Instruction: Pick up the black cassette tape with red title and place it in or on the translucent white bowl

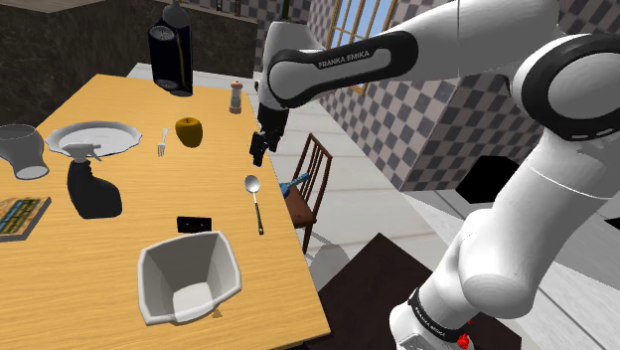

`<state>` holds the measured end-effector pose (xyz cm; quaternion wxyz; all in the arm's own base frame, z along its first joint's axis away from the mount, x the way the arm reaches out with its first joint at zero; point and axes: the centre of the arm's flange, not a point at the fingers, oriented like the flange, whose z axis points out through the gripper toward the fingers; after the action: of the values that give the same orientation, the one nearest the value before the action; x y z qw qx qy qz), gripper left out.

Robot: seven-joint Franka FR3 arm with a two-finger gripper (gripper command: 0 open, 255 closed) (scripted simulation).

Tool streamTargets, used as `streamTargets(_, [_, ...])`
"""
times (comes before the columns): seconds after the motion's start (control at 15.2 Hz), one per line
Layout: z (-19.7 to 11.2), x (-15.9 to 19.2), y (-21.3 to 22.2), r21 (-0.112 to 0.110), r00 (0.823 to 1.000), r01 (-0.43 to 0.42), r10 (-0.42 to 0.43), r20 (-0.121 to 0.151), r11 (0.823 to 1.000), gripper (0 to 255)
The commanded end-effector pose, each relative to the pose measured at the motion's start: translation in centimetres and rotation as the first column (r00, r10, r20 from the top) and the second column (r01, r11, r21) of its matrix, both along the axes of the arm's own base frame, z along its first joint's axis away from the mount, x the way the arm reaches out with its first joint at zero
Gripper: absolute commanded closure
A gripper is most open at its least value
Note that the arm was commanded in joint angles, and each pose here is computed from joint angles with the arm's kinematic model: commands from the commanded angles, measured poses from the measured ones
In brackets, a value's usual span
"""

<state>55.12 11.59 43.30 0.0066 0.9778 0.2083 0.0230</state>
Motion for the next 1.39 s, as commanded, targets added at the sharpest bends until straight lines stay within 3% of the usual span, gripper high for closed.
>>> streamTargets(0.0, [-1.7,1.4,2.1,0.0,0.999,-0.043,0.043,-0.006,0.999,0])
streamTargets(0.33, [-5.9,4.6,6.2,-0.002,0.989,-0.148,0.148,-0.02,0.989,0])
streamTargets(0.66, [-10.1,7.2,10.7,-0.001,0.968,-0.25,0.25,-0.035,0.968,0])
streamTargets(1.32, [-18.7,10.9,20.2,0.004,0.893,-0.446,0.446,-0.063,0.895,0])
